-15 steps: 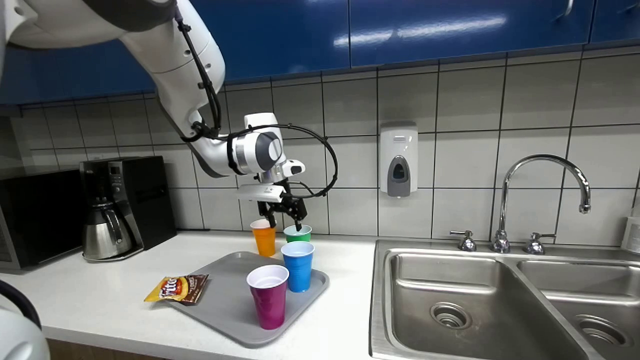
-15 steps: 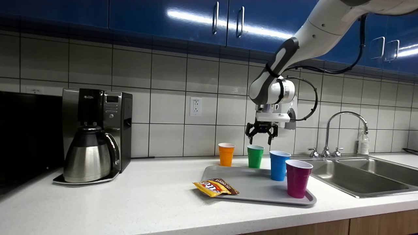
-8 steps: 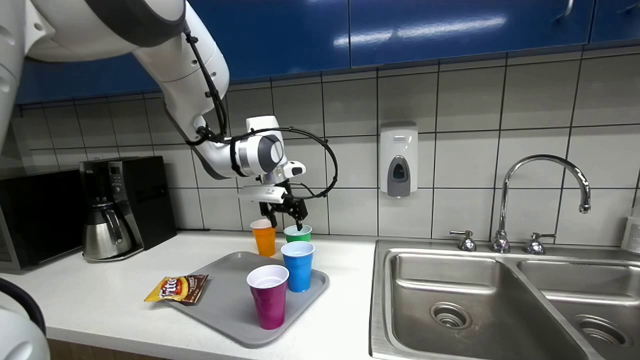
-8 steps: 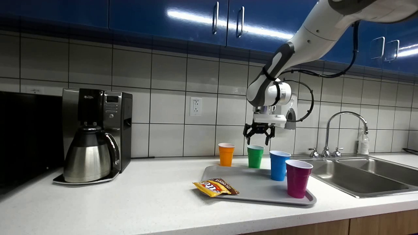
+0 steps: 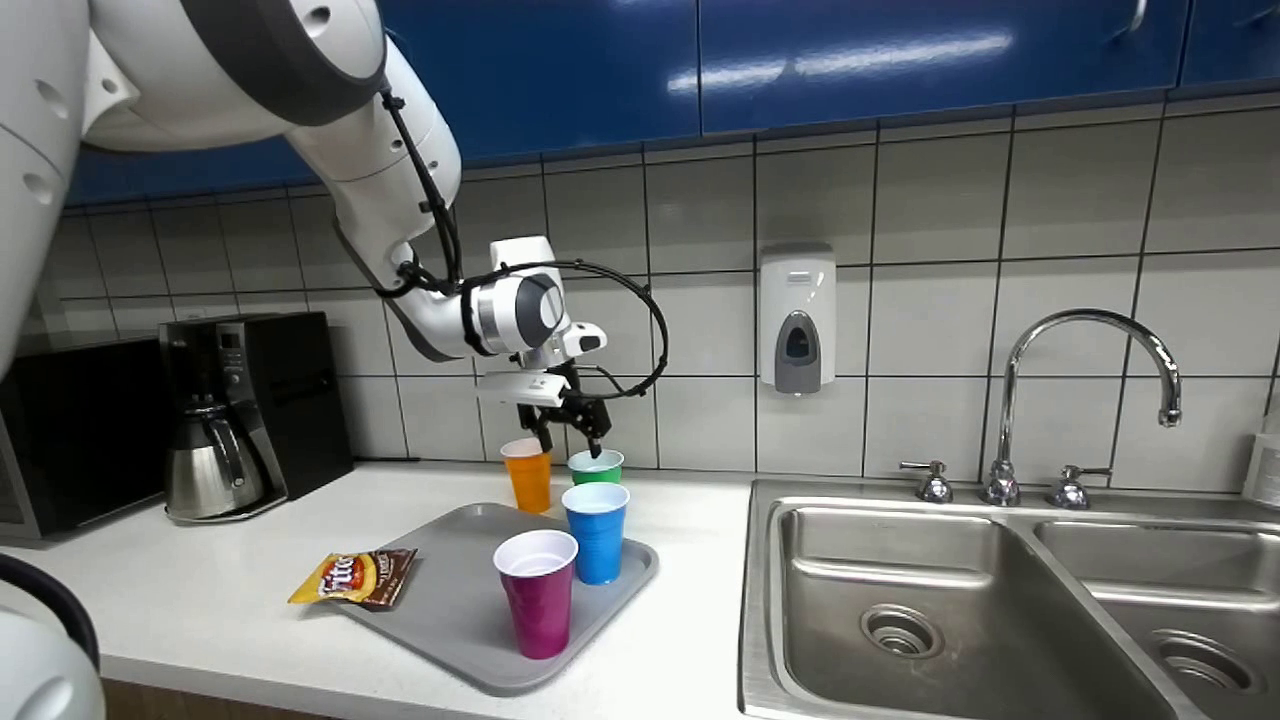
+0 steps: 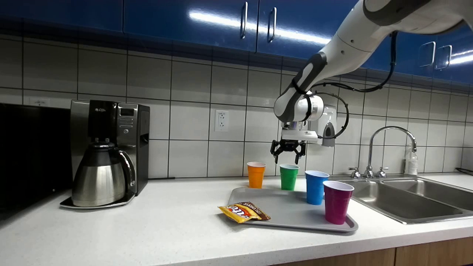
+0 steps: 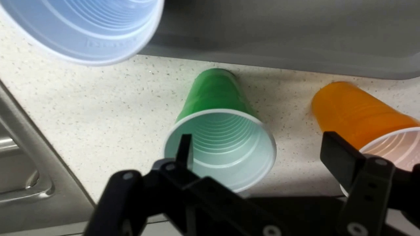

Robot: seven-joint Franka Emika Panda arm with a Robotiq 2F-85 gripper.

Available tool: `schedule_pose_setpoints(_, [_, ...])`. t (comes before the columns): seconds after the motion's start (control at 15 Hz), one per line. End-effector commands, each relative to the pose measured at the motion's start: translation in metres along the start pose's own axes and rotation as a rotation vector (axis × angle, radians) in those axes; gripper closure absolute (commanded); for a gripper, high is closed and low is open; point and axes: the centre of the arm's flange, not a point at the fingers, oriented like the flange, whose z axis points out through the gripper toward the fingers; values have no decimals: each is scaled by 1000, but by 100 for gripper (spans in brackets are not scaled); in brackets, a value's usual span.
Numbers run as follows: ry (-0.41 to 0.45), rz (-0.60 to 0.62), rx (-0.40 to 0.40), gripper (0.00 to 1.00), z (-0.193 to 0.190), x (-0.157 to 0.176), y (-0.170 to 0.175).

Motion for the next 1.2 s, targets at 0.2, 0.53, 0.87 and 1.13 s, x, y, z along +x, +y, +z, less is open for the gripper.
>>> schedule_pose_setpoints(0.2, [33,42,-7,0,8,22,-15])
schedule_pose_setpoints(0.53, [28,66,-20,0,23,28,-15])
schedule_pose_setpoints(0.87, [22,87,-26,0,34,33,-11])
schedule_pose_setpoints(1.13, [16,99,-31,0,42,35,-11])
